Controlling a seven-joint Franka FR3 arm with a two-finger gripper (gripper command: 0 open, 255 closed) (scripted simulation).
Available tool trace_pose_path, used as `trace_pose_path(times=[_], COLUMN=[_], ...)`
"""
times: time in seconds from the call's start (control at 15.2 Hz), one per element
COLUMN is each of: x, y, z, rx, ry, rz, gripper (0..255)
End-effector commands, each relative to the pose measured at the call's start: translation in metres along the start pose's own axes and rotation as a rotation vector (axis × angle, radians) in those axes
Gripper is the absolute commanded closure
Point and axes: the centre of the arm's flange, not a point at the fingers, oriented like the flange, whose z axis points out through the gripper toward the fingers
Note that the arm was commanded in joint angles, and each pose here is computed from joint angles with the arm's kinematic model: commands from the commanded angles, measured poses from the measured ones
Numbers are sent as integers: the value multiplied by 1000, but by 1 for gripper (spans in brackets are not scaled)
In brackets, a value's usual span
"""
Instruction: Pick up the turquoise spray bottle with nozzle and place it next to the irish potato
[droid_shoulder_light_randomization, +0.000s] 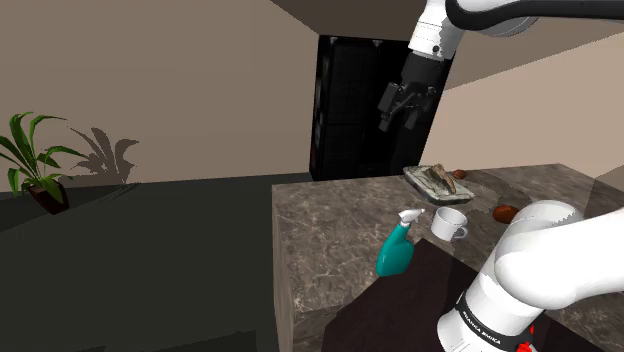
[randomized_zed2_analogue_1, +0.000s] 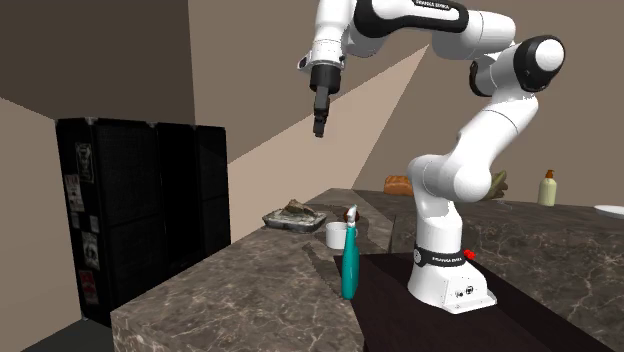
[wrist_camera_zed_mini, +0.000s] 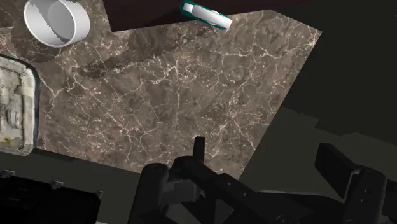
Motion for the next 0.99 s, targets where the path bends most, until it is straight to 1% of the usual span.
trace_pose_path(times=[0.0,0.46,0.92], x=[0,-39,-80], y=[0,-6,9], z=[0,79,154], rx=[0,-2,-5], ry=[0,-68,-136], rz=[0,-501,-1002], gripper=[0,0,0])
